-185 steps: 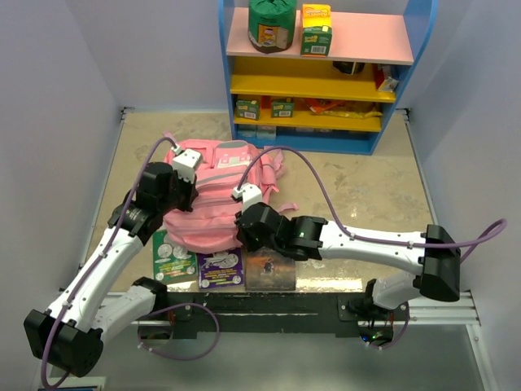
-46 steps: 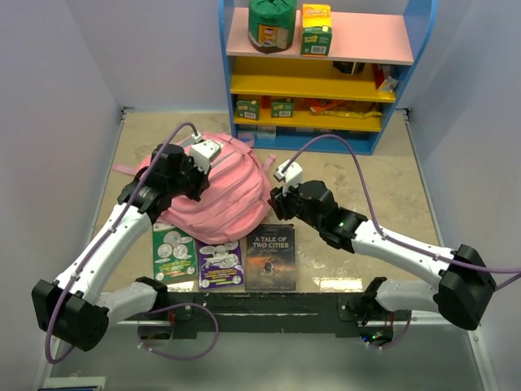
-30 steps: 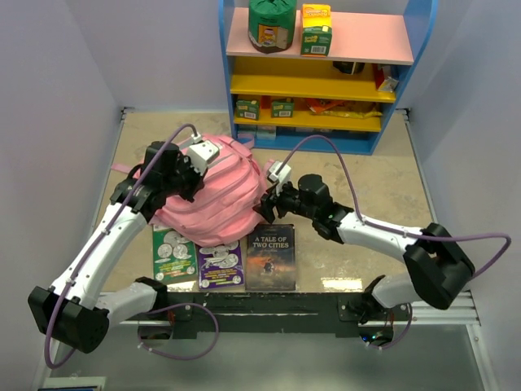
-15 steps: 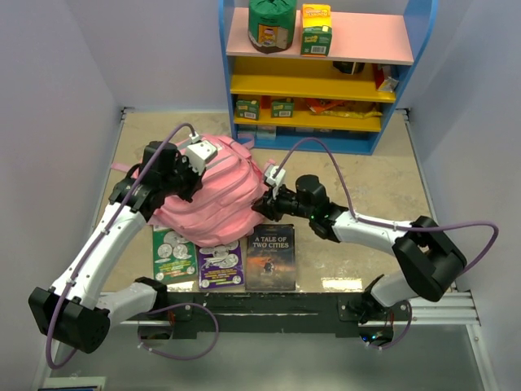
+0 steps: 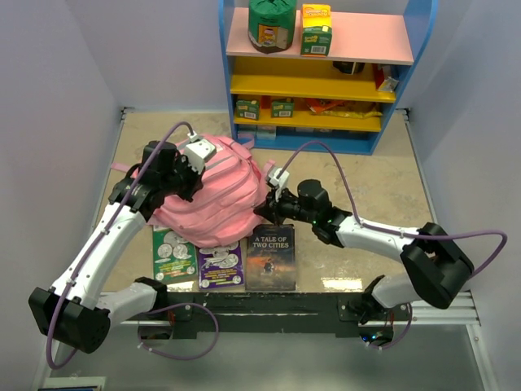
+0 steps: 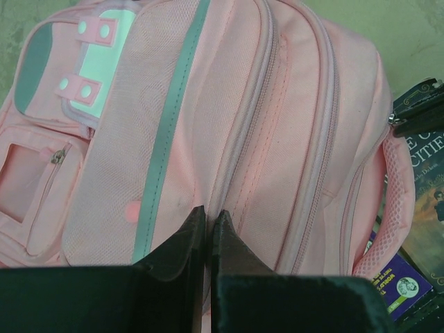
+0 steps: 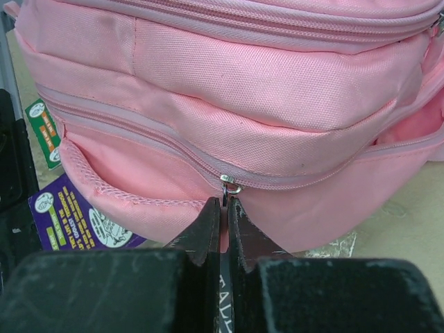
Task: Pack the student bag
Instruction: Unzip the student bag at the center of the board.
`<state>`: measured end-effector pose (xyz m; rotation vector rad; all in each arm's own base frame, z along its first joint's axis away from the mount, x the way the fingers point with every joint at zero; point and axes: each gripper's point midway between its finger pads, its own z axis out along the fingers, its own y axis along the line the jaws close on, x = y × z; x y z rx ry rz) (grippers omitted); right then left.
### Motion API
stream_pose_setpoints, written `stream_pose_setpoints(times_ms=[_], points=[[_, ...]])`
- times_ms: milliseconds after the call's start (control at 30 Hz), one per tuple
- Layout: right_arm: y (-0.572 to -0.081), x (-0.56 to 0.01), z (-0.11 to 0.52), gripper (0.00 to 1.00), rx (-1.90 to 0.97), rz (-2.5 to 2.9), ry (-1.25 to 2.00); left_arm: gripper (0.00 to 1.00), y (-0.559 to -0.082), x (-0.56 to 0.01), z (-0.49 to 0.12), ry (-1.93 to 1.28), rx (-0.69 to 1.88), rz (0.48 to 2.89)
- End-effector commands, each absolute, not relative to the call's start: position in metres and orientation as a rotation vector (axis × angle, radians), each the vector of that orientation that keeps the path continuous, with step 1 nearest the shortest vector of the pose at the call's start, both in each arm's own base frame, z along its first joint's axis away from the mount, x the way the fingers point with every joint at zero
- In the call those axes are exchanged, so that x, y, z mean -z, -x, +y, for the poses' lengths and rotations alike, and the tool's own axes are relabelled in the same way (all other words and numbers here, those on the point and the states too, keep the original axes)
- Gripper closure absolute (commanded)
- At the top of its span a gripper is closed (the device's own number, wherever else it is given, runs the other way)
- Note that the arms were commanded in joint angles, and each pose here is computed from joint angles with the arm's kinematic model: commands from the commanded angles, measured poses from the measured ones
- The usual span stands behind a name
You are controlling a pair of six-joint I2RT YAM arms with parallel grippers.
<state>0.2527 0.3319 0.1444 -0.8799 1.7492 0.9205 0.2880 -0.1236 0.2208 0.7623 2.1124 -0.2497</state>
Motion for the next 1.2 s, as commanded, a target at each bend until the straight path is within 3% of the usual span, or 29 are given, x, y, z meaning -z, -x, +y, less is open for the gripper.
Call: stream_pose_setpoints(times_ms=[0,333,700,1000,1167], points=[[-0.241,-0.156,0.345,1.00,-0.921,1.781,0.865,1.00,-0.310,-0.284,-0.136,-0.690,0.289,1.872],[-0.228,-0.201,0.371,1.00,-0.918,1.788,0.688,1.00,-0.308,-0.274,-0.146,-0.671,0.372,1.887],[-0.172,-0.190,0.456,1.00,-0.961,1.828,0.905,1.00,-0.311,-0.287,-0.151,-0.610,0.416,1.879],[-0.126,-0.220,0.482,1.00,-0.972,1.722,0.927,1.00,-0.323,-0.283,-0.147,-0.465,0.420,1.927],[-0.124,-0.207,0.500,1.00,-0.878,1.703,0.909,1.00,-0.333,-0.287,-0.155,-0.404,0.461,1.933]])
